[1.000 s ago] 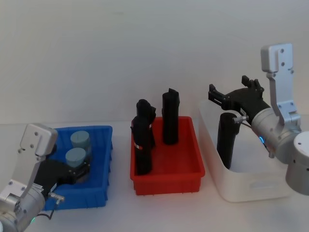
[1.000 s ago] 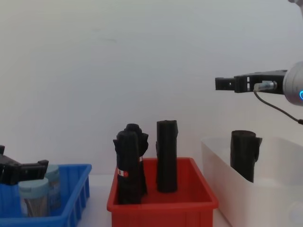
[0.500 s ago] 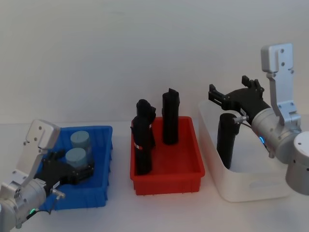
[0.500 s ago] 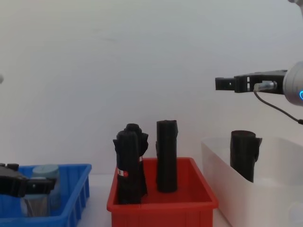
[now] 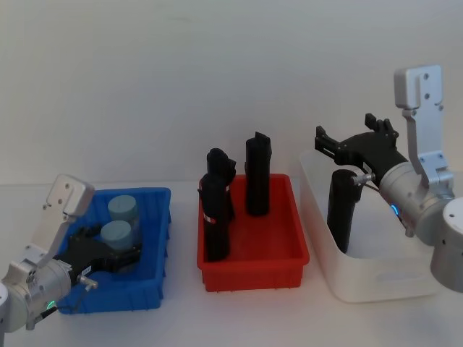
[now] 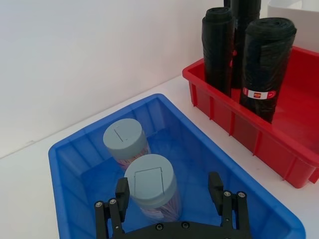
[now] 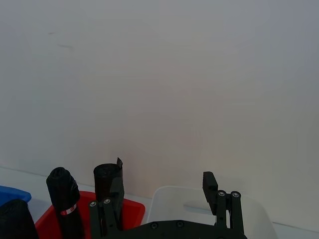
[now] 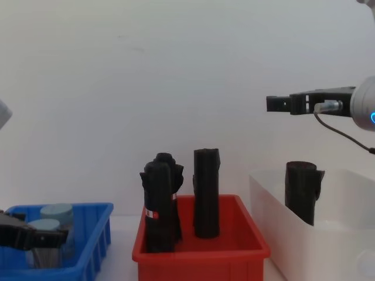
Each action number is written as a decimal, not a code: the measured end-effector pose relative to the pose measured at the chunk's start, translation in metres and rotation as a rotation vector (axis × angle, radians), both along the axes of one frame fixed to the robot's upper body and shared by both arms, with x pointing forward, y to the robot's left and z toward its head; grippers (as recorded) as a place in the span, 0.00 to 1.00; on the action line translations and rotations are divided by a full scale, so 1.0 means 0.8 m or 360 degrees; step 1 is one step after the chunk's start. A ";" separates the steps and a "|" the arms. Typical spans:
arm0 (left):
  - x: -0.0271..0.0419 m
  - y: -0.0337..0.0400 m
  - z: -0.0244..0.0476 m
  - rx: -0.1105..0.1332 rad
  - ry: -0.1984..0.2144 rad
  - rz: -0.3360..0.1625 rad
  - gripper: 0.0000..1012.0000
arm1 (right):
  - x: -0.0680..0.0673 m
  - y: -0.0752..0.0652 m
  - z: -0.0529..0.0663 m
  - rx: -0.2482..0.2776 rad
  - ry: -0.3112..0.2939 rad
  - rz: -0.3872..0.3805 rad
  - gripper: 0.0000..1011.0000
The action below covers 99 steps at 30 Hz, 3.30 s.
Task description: Pick the cotton swabs from the blue box and place them into the white box.
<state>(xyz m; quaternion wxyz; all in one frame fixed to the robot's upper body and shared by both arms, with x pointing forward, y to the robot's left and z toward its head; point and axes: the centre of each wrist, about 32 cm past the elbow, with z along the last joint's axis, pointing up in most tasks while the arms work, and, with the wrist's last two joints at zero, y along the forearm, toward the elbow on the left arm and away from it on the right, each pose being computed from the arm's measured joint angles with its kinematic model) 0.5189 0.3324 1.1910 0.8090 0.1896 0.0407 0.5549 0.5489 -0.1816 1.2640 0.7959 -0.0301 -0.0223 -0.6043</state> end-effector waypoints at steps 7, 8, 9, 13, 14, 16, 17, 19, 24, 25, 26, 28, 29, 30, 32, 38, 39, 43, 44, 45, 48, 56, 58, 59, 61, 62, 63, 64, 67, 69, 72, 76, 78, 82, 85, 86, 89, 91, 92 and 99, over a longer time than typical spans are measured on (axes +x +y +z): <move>0.0062 0.0037 -0.0043 0.0014 0.0017 0.0021 0.99 | 0.000 0.000 0.000 0.0000 0.0000 0.0000 0.99; 0.0066 0.0040 -0.0046 0.0017 0.0018 0.0023 0.99 | 0.000 0.000 0.000 0.0000 0.0000 0.0000 0.99; 0.0072 0.0042 -0.0052 0.0017 0.0021 0.0026 0.99 | 0.000 0.000 0.000 0.0000 0.0000 0.0000 0.99; 0.0089 0.0051 -0.0077 0.0025 0.0027 0.0040 0.99 | 0.000 0.000 0.000 0.0000 0.0000 0.0000 0.99; 0.0092 0.0050 -0.0081 0.0026 0.0028 0.0043 0.99 | 0.000 0.000 0.000 0.0000 0.0000 0.0000 0.99; 0.0098 0.0051 -0.0094 0.0029 0.0030 0.0053 0.99 | 0.000 0.000 0.000 0.0000 0.0000 0.0000 0.99; 0.0100 0.0051 -0.0098 0.0032 0.0030 0.0056 0.99 | 0.000 0.000 0.000 0.0000 0.0000 0.0000 0.99; 0.0107 0.0048 -0.0111 0.0036 0.0031 0.0066 0.99 | 0.000 0.000 0.000 0.0000 0.0000 0.0000 0.99; 0.0128 0.0044 -0.0132 0.0045 0.0030 0.0080 0.99 | 0.000 0.000 0.000 0.0000 0.0000 0.0000 0.99; 0.0138 0.0043 -0.0137 0.0046 0.0029 0.0083 0.99 | 0.000 0.000 0.000 0.0000 0.0000 0.0000 0.99; 0.0144 0.0042 -0.0139 0.0047 0.0028 0.0085 0.99 | 0.000 0.000 0.000 0.0000 0.0000 0.0000 0.99; 0.0166 0.0039 -0.0148 0.0049 0.0025 0.0089 0.99 | 0.000 0.000 0.000 0.0000 0.0000 0.0000 0.99; 0.0173 0.0037 -0.0150 0.0050 0.0023 0.0090 0.99 | 0.000 0.000 0.000 0.0000 0.0000 0.0000 0.99; 0.0181 0.0036 -0.0152 0.0050 0.0022 0.0091 0.99 | 0.000 0.000 0.000 0.0000 0.0000 0.0000 0.99; 0.0210 0.0030 -0.0160 0.0051 0.0017 0.0092 0.99 | 0.000 0.000 0.000 0.0000 0.0000 0.0000 0.99; 0.0294 0.0017 -0.0179 0.0047 0.0006 0.0085 0.99 | 0.000 0.000 0.000 0.0000 0.0000 0.0000 0.99; 0.0300 0.0016 -0.0179 0.0047 0.0005 0.0083 0.99 | 0.000 0.000 0.000 0.0000 0.0000 0.0000 0.99; 0.0350 0.0002 -0.0186 0.0043 0.0001 0.0075 0.99 | 0.000 0.000 0.000 0.0000 0.0000 0.0000 0.99; 0.0358 0.0000 -0.0187 0.0043 0.0000 0.0074 0.99 | 0.000 0.000 0.000 0.0000 0.0000 0.0000 0.99; 0.0373 -0.0005 -0.0186 0.0041 -0.0002 0.0071 0.99 | 0.000 0.000 0.000 0.0000 0.0000 0.0000 0.99; 0.0397 -0.0011 -0.0188 0.0040 -0.0005 0.0067 0.99 | 0.000 0.000 0.000 0.0000 0.0000 0.0000 0.99; 0.0435 -0.0020 -0.0191 0.0038 -0.0009 0.0061 0.99 | 0.000 0.000 0.000 0.0000 0.0000 0.0000 0.99; 0.0442 -0.0022 -0.0191 0.0038 -0.0009 0.0060 0.97 | 0.000 0.000 0.000 0.0000 0.0000 0.0000 0.99; 0.0445 -0.0022 -0.0191 0.0038 -0.0010 0.0060 0.95 | 0.000 0.000 0.000 0.0000 0.0000 0.0000 0.99; 0.0448 -0.0023 -0.0192 0.0037 -0.0010 0.0059 0.90 | 0.000 0.000 0.000 0.0000 0.0000 0.0000 0.99; 0.0452 -0.0023 -0.0192 0.0037 -0.0011 0.0059 0.89 | 0.000 0.000 0.000 0.0000 0.0000 0.0000 0.99; 0.0454 -0.0024 -0.0191 0.0037 -0.0011 0.0058 0.87 | 0.000 0.000 0.000 0.0000 0.0000 0.0000 0.99; 0.0457 -0.0025 -0.0192 0.0037 -0.0011 0.0058 0.82 | 0.000 0.000 0.000 0.0000 0.0000 0.0000 0.99; 0.0462 -0.0027 -0.0191 0.0037 -0.0011 0.0056 0.75 | 0.000 0.000 0.000 0.0000 0.0000 0.0000 0.99; 0.0464 -0.0027 -0.0192 0.0037 -0.0012 0.0056 0.69 | 0.000 0.000 0.000 0.0000 0.0000 0.0000 0.99; 0.0467 -0.0029 -0.0193 0.0037 -0.0012 0.0055 0.67 | 0.000 0.000 0.000 0.0000 0.0000 0.0000 0.99; 0.0471 -0.0029 -0.0193 0.0037 -0.0012 0.0055 0.67 | 0.000 0.000 0.000 0.0000 0.0000 0.0000 0.99; 0.0472 -0.0029 -0.0192 0.0037 -0.0013 0.0055 0.67 | 0.000 0.000 0.000 0.0000 0.0000 0.0000 0.99; 0.0474 -0.0030 -0.0193 0.0036 -0.0013 0.0054 0.67 | 0.000 0.000 0.000 0.0000 0.0000 0.0000 0.99; 0.0475 -0.0030 -0.0194 0.0036 -0.0013 0.0054 0.67 | 0.000 0.000 0.000 0.0000 0.0000 0.0000 0.99; 0.0475 -0.0031 -0.0194 0.0037 -0.0013 0.0054 0.67 | 0.000 0.000 0.000 0.0000 0.0000 0.0000 0.99; 0.0477 -0.0033 -0.0190 0.0039 -0.0015 0.0052 0.67 | 0.000 0.000 0.000 0.0000 0.0000 0.0000 0.99; 0.0485 -0.0037 -0.0179 0.0045 -0.0021 0.0049 0.67 | 0.000 0.000 0.000 0.0000 0.0000 0.0000 0.99; 0.0490 -0.0041 -0.0169 0.0048 -0.0027 0.0047 0.67 | 0.000 0.000 0.000 0.0000 0.0000 0.0000 0.99; 0.0580 -0.0107 0.0003 0.0096 -0.0120 0.0021 0.67 | 0.000 0.000 0.000 0.0000 0.0000 0.0000 0.99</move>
